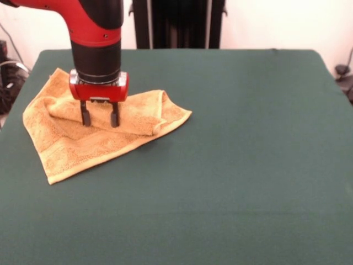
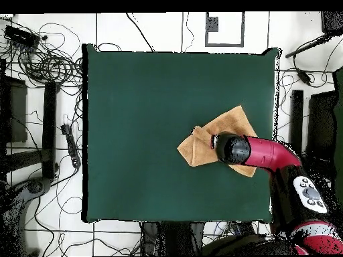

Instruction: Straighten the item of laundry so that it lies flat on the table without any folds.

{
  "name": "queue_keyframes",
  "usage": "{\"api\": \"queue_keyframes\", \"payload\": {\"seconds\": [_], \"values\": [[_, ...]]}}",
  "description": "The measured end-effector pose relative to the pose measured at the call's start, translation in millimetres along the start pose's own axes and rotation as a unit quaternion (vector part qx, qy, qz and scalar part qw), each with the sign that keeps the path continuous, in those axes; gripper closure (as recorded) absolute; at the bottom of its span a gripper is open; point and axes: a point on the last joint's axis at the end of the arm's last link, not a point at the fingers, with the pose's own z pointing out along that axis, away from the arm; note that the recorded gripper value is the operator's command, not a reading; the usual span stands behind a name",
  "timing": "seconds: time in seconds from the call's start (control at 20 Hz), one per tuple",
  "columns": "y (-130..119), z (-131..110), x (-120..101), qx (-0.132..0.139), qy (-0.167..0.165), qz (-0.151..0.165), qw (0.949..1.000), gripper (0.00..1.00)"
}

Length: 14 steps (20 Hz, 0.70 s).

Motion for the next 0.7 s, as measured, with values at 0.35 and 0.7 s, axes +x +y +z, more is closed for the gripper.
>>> {"api": "queue_keyframes", "payload": {"seconds": [0.35,0.7], "values": [[-1.6,-0.1,-0.6,-0.002,0.000,0.010,1.0000,0.00],[-1.9,-0.7,1.8,-0.005,0.001,0.019,0.9998,0.00]]}}
